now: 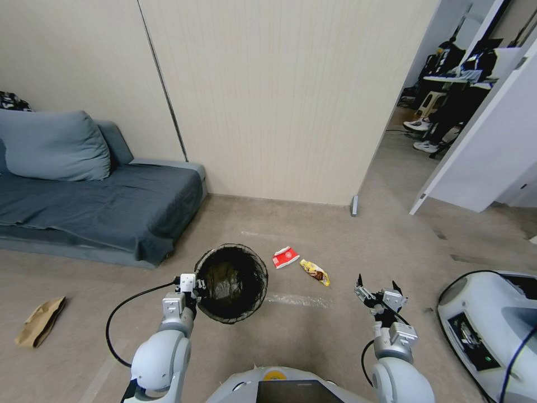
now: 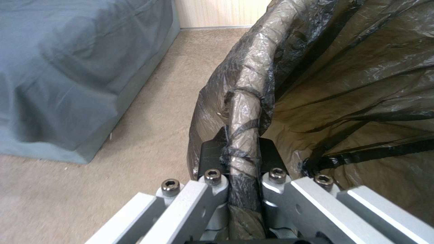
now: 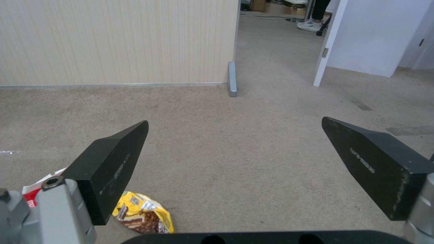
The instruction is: Pick up the trash bin, then pick up the garbage from the floor and place it into the trash bin.
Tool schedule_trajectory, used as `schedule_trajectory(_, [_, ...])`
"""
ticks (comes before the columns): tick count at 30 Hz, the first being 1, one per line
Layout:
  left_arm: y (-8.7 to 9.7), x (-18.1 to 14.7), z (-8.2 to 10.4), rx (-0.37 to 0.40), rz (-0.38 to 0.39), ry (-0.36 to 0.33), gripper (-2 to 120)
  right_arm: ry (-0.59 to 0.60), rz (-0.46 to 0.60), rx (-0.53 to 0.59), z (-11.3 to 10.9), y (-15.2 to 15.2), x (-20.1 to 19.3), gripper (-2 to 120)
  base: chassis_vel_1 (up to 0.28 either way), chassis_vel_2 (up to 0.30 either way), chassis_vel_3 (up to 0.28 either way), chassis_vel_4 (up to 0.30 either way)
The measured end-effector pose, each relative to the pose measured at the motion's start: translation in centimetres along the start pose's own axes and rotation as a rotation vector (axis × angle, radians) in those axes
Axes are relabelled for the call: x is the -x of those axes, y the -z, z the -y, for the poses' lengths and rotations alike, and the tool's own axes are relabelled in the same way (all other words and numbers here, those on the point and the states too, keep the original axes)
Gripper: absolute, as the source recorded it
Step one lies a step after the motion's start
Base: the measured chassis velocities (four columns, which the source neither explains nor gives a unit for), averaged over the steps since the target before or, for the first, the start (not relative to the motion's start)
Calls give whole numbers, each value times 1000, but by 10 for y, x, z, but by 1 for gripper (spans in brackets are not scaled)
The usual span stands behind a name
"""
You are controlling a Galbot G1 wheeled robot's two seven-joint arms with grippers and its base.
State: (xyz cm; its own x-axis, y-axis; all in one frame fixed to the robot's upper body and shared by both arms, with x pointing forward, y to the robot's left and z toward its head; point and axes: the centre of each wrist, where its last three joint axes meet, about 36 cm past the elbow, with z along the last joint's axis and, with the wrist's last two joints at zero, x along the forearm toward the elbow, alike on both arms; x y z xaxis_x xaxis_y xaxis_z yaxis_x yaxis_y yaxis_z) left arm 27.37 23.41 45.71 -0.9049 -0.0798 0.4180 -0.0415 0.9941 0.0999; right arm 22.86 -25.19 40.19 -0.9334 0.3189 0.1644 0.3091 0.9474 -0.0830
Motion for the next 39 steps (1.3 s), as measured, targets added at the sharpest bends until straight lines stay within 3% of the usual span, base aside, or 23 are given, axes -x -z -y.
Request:
schedule_trajectory(32, [1,0,-4,9,14,10,1,11,12,-2,-3,-1,0,100,-82,78,83,-77])
schedule_trajectory(39, [2,0,-4,13,20,8,1,95,-32,-10,1,-5,9,100,-41,42,39,-49])
